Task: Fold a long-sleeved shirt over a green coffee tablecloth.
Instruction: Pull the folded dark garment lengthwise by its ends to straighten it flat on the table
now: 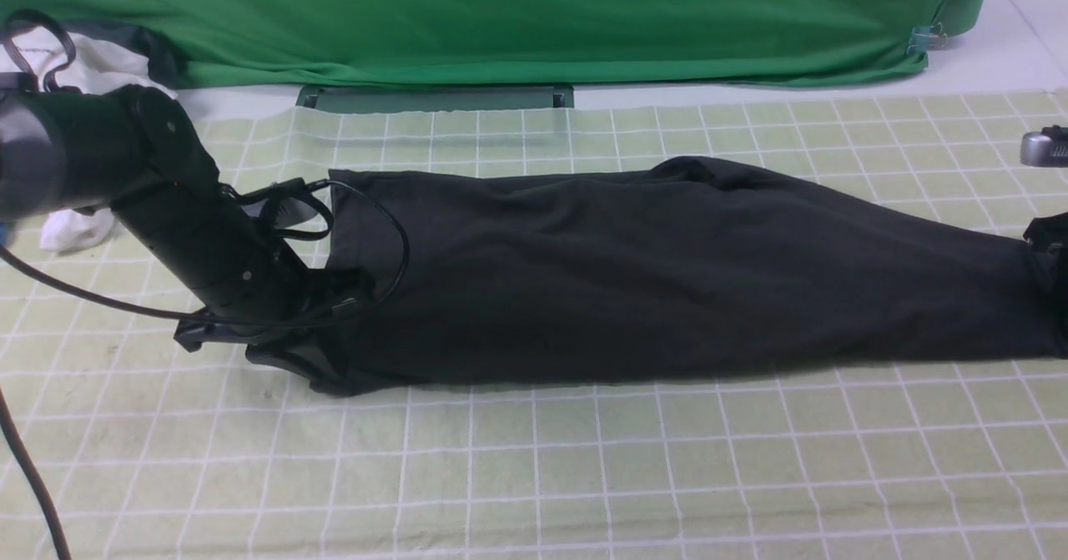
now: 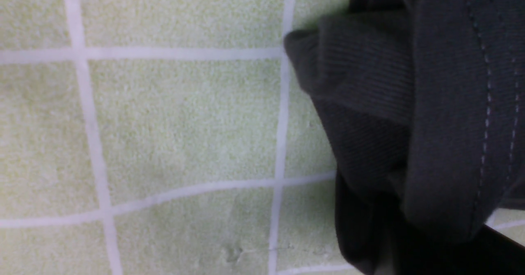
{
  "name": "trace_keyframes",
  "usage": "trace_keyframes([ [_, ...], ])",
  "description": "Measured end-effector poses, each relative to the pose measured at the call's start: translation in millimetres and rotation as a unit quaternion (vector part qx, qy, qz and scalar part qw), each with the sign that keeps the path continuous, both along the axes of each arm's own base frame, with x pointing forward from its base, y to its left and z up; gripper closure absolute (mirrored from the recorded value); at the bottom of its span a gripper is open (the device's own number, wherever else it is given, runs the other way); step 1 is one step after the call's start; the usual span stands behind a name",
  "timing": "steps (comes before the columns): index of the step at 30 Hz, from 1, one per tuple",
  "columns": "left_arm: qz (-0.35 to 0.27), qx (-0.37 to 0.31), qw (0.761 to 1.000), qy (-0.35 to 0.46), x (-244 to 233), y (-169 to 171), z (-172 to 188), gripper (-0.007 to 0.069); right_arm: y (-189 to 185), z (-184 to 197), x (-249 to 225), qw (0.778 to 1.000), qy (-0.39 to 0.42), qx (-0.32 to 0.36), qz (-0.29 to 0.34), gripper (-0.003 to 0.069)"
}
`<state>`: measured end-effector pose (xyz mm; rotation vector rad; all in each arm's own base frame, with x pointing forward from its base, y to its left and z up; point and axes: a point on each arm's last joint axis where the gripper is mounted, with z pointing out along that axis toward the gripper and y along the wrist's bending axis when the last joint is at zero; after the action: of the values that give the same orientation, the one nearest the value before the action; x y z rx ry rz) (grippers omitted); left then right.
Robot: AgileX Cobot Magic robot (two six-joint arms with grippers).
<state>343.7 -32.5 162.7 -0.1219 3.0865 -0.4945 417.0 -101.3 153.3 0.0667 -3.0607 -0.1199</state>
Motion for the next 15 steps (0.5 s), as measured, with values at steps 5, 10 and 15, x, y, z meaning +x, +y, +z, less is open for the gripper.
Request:
trace_keyframes([
  [5, -0.019, 0.015, 1.0, -0.004, -10, 3, 18, 0.06, 1, 11, -4, 1.0, -0.003, -0.001, -0.011, 0.0622],
  [10, -0.022, 0.014, 0.999, 0.022, -52, 3, 21, 0.06, 3, 41, -38, 0.999, -0.001, -0.014, -0.03, 0.0622],
  [15, -0.018, 0.016, 0.998, 0.051, -93, 4, 10, 0.06, 0, 40, -75, 0.998, 0.038, -0.008, -0.048, 0.0624],
])
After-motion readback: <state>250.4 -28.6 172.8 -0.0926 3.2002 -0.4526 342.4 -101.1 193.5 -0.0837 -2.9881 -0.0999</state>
